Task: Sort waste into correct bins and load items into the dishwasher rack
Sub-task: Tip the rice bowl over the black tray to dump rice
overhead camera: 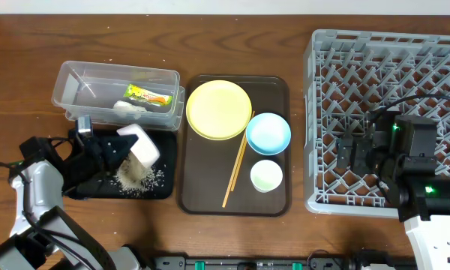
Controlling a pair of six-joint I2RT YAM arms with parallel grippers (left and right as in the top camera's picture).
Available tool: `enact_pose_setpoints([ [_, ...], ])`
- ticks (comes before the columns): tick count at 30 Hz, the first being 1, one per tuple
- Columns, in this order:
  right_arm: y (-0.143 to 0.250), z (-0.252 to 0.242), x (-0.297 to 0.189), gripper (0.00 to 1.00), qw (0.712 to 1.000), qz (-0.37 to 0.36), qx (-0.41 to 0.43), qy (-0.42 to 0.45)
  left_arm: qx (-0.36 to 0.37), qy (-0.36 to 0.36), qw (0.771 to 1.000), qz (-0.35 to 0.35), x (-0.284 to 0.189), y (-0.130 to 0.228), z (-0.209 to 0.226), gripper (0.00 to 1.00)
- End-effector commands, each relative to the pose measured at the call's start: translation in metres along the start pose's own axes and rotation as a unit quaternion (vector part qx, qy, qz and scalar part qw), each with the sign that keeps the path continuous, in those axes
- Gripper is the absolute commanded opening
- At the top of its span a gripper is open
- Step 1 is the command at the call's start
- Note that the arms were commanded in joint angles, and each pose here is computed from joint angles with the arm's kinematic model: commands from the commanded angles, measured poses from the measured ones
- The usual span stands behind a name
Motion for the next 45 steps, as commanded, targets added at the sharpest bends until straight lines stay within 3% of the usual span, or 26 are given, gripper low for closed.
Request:
enact_pose_setpoints([
  [1, -0.007, 0.002, -0.005, 0.99, 1.0, -0.011, -0.004, -0.003, -0.01, 0.045, 0.999, 0.005, -0.002, 0.002, -0.01, 0.06],
  [7, -0.007, 0.002, -0.005, 0.99, 1.0, -0.01, -0.004, -0.003, -0.011, 0.056, 0.998, 0.007, -0.002, 0.003, -0.014, 0.06],
  [14, -0.006, 0.002, -0.005, 0.99, 1.0, -0.009, -0.004, -0.003, -0.09, 0.061, 0.994, 0.013, -0.003, 0.003, -0.015, 0.06],
  [19, -0.006, 0.002, -0.005, 0.99, 1.0, -0.009, -0.004, -0.003, -0.034, 0.059, 0.998, 0.008, -0.002, -0.001, -0.015, 0.06],
  [23, -0.006, 0.002, -0.005, 0.99, 1.0, -0.009, -0.004, -0.003, -0.013, -0.053, 0.998, -0.023, -0.002, -0.011, 0.016, 0.06],
  [27, -0.006, 0.002, -0.005, 0.99, 1.0, -0.007, -0.004, -0.003, -0.061, -0.145, 0.986, -0.054, -0.008, -0.017, 0.043, 0.06],
  [30, -0.006, 0.002, -0.005, 0.99, 1.0, -0.007, -0.004, -0.003, -0.055, -0.107, 0.992, -0.042, -0.005, -0.014, 0.032, 0.06],
  [34, -0.006, 0.002, -0.005, 0.99, 1.0, -0.008, -0.004, -0.003, 0.053, 0.046, 0.998, 0.0, -0.002, -0.004, -0.012, 0.06],
  [37, -0.006, 0.002, -0.005, 0.99, 1.0, -0.008, -0.004, -0.003, 0.057, 0.042, 0.997, -0.002, -0.002, -0.005, -0.011, 0.06],
  [40, -0.006, 0.002, -0.005, 0.99, 1.0, -0.008, -0.004, -0.003, -0.014, -0.006, 1.0, -0.012, -0.002, -0.008, 0.003, 0.06],
  [43, -0.006, 0.002, -0.005, 0.99, 1.0, -0.008, -0.004, -0.003, 0.026, 0.063, 0.998, 0.004, -0.003, -0.003, -0.017, 0.06],
  [45, -0.006, 0.002, -0.005, 0.99, 1.0, -0.007, -0.004, -0.003, 0.03, 0.063, 0.998, 0.004, -0.003, -0.003, -0.017, 0.06],
])
Point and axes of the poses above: each gripper's point midway between its finger pads, its own x axis out along the fingers, its own z axis along the line the jaws close on, y = z × x, the point moved 3 cm from there along -x, back along the fingers, and after that the axes turned 15 degrees about -x, right-handed, at the moved point
